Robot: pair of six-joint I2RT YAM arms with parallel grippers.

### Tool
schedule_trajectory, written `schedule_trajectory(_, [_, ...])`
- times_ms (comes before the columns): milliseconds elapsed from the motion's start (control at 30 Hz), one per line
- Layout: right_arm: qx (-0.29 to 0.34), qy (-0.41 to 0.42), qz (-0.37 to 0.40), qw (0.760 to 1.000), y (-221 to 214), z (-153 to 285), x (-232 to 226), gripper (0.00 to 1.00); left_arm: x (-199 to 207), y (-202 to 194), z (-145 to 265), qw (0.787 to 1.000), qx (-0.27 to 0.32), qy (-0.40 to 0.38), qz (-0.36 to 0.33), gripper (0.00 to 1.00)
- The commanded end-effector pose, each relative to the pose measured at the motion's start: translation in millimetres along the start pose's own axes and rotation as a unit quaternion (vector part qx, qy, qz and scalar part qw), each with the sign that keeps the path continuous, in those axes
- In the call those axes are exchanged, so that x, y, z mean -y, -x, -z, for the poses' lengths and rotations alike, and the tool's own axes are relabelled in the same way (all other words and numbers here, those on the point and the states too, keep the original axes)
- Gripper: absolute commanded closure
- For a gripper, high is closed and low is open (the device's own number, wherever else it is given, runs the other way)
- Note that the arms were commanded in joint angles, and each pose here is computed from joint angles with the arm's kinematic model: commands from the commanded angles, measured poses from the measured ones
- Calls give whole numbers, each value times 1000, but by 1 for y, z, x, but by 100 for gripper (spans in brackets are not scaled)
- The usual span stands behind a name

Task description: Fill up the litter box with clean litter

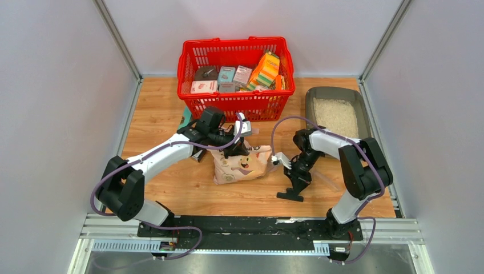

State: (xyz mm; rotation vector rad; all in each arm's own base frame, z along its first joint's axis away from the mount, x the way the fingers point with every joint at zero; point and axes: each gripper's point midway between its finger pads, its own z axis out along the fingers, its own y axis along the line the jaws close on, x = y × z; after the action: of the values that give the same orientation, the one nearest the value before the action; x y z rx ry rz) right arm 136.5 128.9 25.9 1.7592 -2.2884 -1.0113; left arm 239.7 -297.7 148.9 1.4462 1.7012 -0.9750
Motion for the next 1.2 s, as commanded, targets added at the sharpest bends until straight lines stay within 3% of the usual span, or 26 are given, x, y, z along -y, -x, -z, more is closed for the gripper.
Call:
schedule_trajectory(0, [18,-24,41,999,21,17,6,100,-3,4,6,1000,-6,3,-1,100])
schedule_trajectory(367, [106,-44,125,985,86,96,-45,100,-4,11,4,1000,4,-4,-9,100])
schedule_trajectory(533, [134,-37,144,980,105,113,-61,100,-6,15,3,1000,12,-3,-5,100])
schedule_trajectory(1167, [167,-172,122,963,177,125,-10,100,5,17,1,999,20,-34,8,98])
